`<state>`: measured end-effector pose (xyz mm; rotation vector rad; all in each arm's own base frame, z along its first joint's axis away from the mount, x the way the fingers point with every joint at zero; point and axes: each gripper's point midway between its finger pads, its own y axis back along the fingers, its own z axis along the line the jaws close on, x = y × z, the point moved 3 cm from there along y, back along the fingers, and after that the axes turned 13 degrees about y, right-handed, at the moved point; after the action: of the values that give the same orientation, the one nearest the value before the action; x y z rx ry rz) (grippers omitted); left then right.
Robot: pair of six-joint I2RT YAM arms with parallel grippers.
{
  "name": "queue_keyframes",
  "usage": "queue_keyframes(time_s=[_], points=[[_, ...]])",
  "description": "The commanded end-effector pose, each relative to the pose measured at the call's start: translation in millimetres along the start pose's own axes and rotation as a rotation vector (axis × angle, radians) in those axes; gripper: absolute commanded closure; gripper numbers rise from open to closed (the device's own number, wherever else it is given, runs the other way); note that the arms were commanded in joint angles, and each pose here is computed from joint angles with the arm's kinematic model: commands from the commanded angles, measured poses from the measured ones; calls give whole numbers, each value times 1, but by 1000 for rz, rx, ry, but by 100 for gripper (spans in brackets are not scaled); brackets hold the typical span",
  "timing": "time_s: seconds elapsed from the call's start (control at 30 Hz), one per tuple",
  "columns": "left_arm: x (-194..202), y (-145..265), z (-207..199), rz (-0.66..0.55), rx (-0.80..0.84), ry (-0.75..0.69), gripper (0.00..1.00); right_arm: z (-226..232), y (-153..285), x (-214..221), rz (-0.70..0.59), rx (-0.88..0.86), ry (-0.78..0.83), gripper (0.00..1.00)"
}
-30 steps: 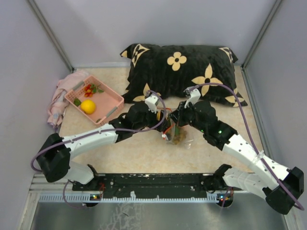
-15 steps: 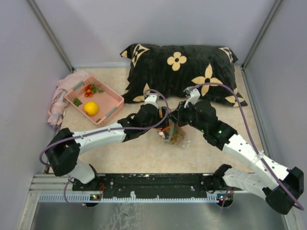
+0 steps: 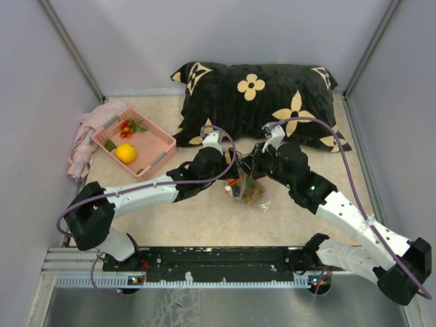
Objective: Place the food in the zip-top bag and seal the zipper
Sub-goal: Place the fake fruit in the zipper food storage bag.
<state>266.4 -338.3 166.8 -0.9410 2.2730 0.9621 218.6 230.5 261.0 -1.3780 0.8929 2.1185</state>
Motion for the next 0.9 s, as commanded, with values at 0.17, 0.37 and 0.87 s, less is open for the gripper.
queue_keyframes(time_s=[0.17, 0.37, 0.87], points=[[-19, 23, -16, -21, 49, 11, 1, 8, 5, -23, -115, -30, -11, 100], [-22, 42, -9, 3, 20, -15, 0, 4, 6, -21, -123, -2, -13, 100], [-34, 106, 6, 59, -16, -65, 0, 1, 3, -17, -114, 6, -11, 100]])
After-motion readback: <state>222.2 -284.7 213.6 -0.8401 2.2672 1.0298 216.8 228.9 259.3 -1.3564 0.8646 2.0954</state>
